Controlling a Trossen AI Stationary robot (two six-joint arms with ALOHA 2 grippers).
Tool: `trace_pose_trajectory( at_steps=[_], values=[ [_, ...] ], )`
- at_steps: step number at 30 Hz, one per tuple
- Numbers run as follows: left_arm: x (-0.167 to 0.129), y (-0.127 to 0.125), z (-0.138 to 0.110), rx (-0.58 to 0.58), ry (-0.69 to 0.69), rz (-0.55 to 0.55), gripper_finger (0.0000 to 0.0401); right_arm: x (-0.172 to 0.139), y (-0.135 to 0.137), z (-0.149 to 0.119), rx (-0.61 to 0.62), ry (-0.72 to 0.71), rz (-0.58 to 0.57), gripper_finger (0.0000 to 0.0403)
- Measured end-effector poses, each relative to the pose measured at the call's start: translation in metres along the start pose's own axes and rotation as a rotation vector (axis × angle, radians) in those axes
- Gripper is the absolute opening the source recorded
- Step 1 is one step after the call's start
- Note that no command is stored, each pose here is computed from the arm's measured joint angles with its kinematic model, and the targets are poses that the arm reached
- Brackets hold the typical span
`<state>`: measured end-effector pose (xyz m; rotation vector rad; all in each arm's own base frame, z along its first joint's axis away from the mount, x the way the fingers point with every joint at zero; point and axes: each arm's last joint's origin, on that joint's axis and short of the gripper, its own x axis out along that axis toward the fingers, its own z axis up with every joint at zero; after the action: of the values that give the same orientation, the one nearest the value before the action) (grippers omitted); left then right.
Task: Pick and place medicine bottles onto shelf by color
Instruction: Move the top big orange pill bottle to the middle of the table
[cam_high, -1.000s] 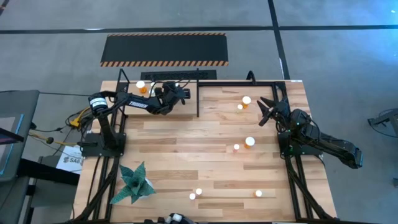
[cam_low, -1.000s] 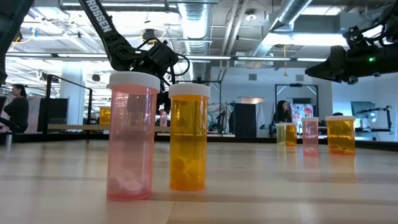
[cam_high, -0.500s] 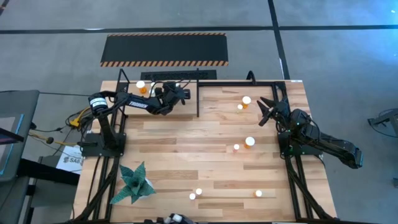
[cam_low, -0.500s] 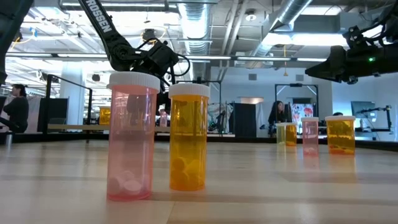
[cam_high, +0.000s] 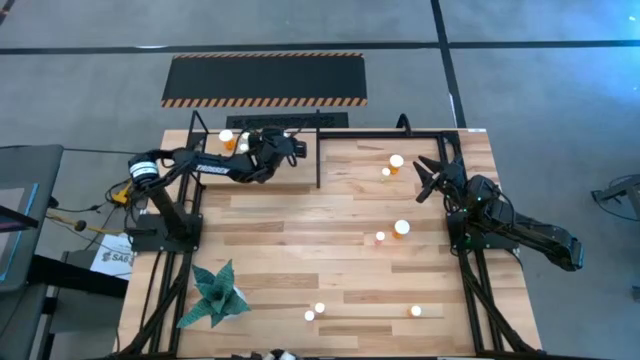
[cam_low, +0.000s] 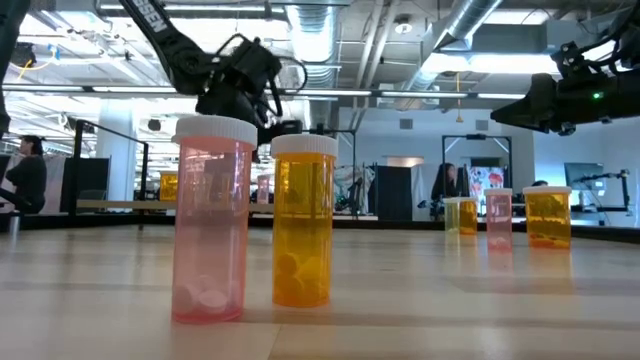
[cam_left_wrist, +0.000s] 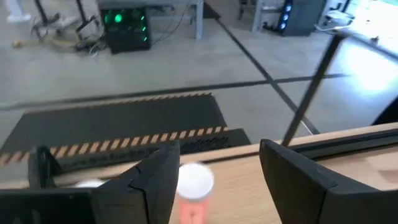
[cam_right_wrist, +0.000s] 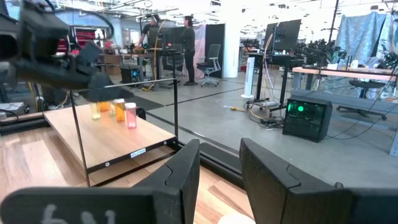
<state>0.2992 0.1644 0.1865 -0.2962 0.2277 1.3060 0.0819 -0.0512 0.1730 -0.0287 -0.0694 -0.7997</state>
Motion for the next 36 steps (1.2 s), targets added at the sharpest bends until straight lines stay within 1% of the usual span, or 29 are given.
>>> trace_pose_trajectory(
  at_steps=[5,8,10,13,17,19,21,25,27,32,36],
  values=[
    [-0.019,-0.001,0.021,0.081,-0.046,-0.06,0.021,0.0,0.0,0.0,0.0,0.0,0.0,0.0138],
    [-0.035,0.0,0.032,0.133,-0.064,-0.144,0.021,0.0,0.0,0.0,0.0,0.0,0.0,0.0137],
    [-0.047,0.006,0.033,0.15,-0.066,-0.23,0.021,0.0,0.0,0.0,0.0,0.0,0.0,0.0137],
    [-0.064,0.02,0.026,0.14,-0.063,-0.381,0.021,0.0,0.0,0.0,0.0,0.0,0.0,0.0139],
    [-0.085,0.035,0.008,0.115,-0.098,-0.573,0.021,0.0,0.0,0.0,0.0,0.0,0.0,0.0138],
    [-0.096,0.037,0.001,0.102,-0.124,-0.667,0.021,0.0,0.0,0.0,0.0,0.0,0.0,0.0137],
    [-0.106,0.037,-0.007,0.106,-0.127,-0.739,0.021,0.0,0.0,0.0,0.0,0.0,0.0,0.0137],
    [-0.124,0.029,-0.019,0.166,-0.097,-0.883,0.021,0.0,0.0,0.0,0.0,0.0,0.0,0.0139],
    [-0.131,0.024,-0.024,0.19,-0.073,-0.934,0.021,0.0,0.0,0.0,0.0,0.0,0.0,0.0139],
    [-0.145,0.019,-0.035,0.233,-0.016,-0.986,0.021,0.0,0.0,0.0,0.0,0.0,0.0,0.0137],
    [-0.161,0.014,-0.043,0.253,0.012,-1.073,0.021,0.0,0.0,0.0,0.0,0.0,0.0,0.0139]
  ],
)
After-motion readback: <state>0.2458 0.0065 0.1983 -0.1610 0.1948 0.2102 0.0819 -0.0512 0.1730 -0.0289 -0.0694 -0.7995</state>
